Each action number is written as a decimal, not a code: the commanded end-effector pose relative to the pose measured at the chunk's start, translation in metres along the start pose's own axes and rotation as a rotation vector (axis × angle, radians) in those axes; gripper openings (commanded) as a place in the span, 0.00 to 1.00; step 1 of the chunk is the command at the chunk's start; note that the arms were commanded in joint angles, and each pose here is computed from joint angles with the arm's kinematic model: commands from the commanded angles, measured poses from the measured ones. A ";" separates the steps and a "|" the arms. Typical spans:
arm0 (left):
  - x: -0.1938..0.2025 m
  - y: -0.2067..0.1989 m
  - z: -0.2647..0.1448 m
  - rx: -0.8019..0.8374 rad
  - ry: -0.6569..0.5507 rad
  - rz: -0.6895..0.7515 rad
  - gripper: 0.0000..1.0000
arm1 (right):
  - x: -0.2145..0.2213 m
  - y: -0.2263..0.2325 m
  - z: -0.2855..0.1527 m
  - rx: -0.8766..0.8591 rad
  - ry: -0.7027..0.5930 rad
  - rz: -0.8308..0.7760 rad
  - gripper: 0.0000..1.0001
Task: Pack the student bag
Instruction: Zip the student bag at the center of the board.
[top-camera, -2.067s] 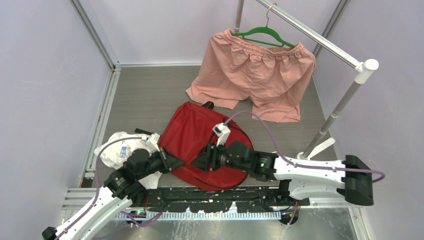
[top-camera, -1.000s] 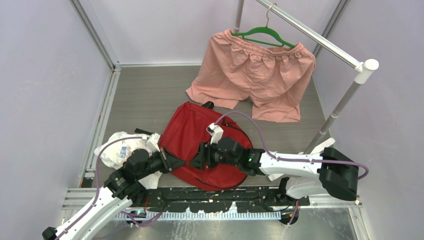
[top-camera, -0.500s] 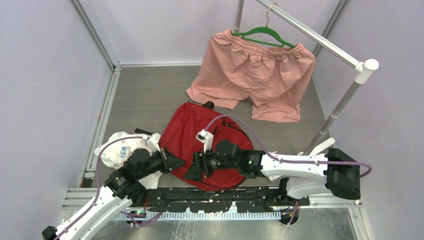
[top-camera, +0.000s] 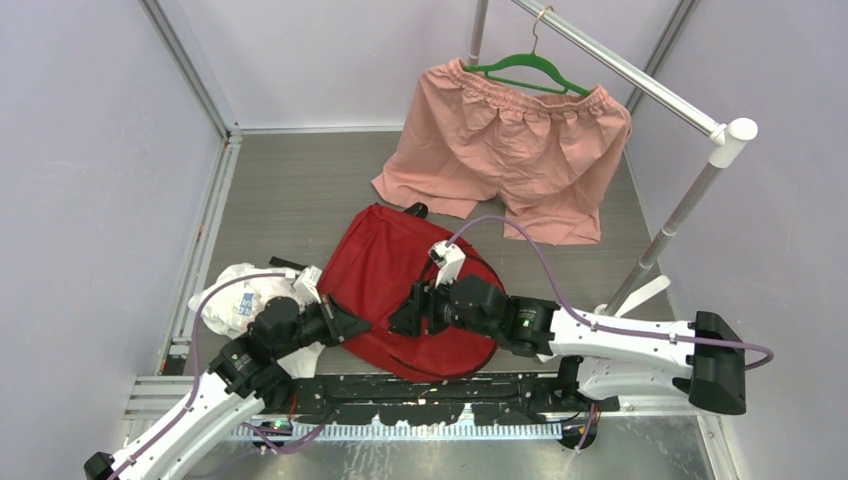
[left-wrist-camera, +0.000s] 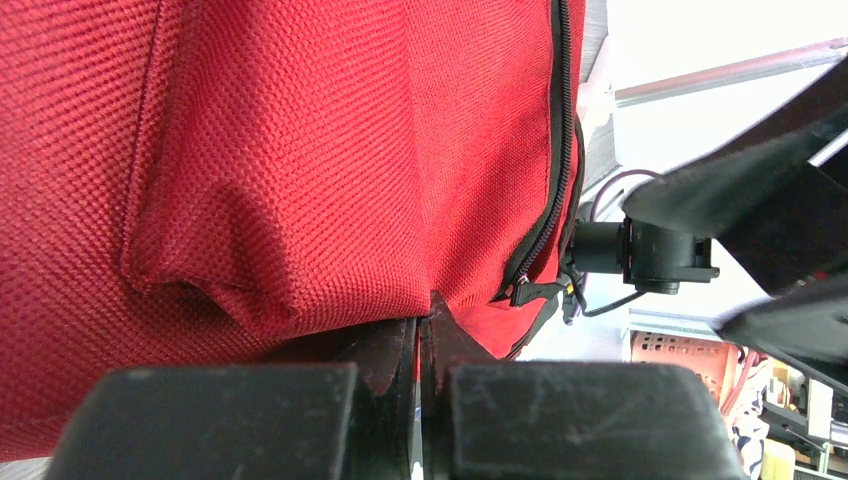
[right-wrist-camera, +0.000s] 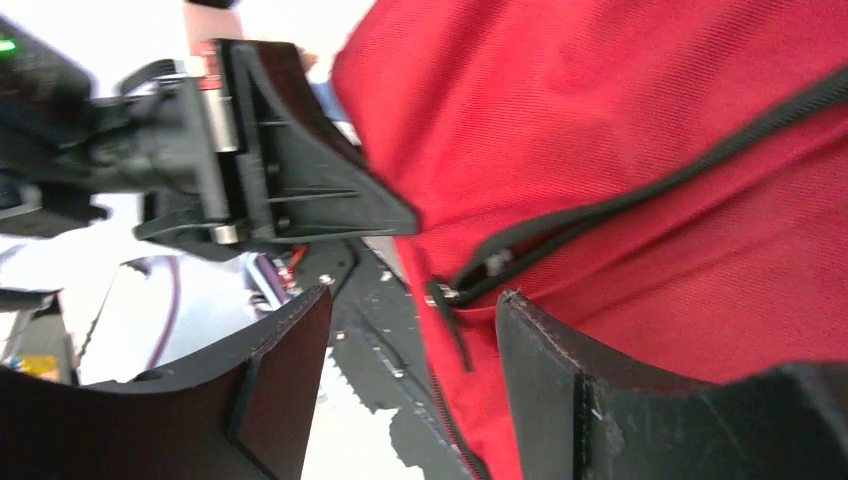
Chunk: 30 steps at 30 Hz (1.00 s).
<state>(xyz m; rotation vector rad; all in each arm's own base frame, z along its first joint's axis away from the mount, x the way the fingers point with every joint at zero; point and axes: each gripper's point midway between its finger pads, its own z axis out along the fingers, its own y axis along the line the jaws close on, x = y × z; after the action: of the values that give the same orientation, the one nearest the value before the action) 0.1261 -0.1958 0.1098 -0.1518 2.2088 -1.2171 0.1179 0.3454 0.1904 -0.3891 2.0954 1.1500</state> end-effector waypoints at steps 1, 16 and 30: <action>-0.002 -0.013 -0.002 0.054 0.004 0.027 0.00 | 0.007 -0.030 0.003 0.139 0.019 0.000 0.66; -0.002 -0.012 -0.002 0.052 0.004 0.030 0.00 | 0.048 -0.007 0.021 -0.007 0.223 0.013 0.58; -0.001 -0.009 -0.001 0.047 0.005 0.028 0.00 | 0.025 -0.007 0.010 0.017 0.127 0.008 0.38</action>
<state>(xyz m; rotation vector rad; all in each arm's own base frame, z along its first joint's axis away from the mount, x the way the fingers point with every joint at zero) 0.1261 -0.1958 0.1098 -0.1510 2.2087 -1.2167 0.0986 0.3437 0.1305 -0.4996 2.3301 1.0770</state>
